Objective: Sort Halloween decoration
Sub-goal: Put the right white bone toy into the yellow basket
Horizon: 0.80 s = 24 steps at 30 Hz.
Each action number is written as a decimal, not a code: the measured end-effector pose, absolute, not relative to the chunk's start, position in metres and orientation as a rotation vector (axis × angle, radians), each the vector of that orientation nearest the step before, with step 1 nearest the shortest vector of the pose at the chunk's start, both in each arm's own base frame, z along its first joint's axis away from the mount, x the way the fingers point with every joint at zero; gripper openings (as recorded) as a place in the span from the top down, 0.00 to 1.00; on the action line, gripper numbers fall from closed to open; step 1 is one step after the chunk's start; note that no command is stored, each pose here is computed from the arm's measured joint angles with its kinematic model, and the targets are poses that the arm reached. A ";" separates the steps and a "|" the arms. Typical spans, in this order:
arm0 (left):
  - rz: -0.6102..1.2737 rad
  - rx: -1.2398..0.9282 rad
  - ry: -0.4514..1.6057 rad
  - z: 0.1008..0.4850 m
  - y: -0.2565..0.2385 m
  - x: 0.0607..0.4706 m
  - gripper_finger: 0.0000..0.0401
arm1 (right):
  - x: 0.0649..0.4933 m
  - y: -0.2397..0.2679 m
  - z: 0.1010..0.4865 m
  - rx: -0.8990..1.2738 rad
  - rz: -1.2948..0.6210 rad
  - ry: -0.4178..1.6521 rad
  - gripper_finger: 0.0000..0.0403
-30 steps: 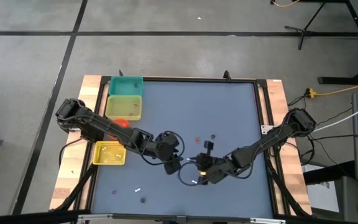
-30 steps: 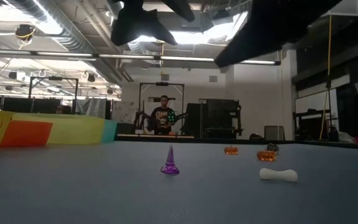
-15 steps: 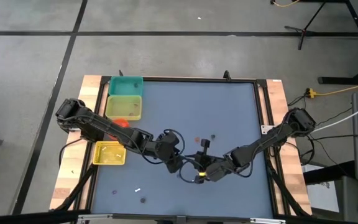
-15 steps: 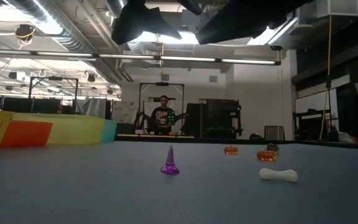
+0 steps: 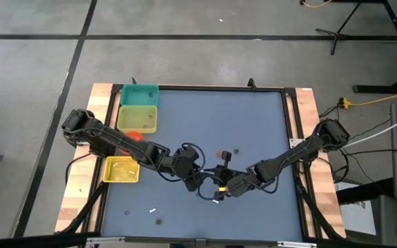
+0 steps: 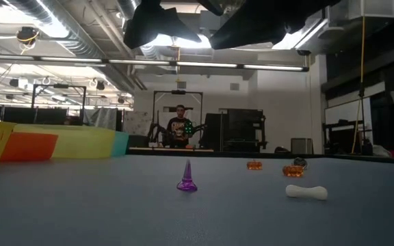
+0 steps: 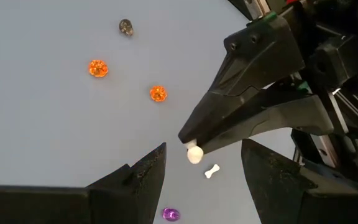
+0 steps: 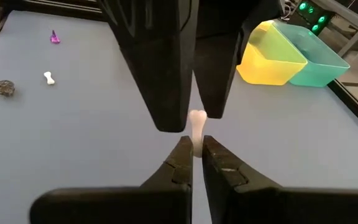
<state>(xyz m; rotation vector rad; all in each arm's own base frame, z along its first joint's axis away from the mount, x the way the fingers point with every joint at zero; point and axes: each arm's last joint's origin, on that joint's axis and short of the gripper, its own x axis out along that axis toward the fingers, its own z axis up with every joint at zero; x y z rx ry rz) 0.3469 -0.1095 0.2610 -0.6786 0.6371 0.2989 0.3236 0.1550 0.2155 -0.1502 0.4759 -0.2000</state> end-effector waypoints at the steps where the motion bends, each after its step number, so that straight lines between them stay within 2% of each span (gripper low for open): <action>1: 0.299 -0.678 0.637 0.261 -0.110 0.347 0.52 | 0.324 0.155 0.215 -0.150 -0.200 0.476 0.96; 12: 0.299 -0.678 0.638 0.261 -0.110 0.347 0.53 | 0.326 0.156 0.219 -0.122 -0.197 0.437 0.96; 24: 0.298 -0.678 0.639 0.261 -0.110 0.347 0.71 | 0.325 0.156 0.219 -0.123 -0.197 0.439 0.96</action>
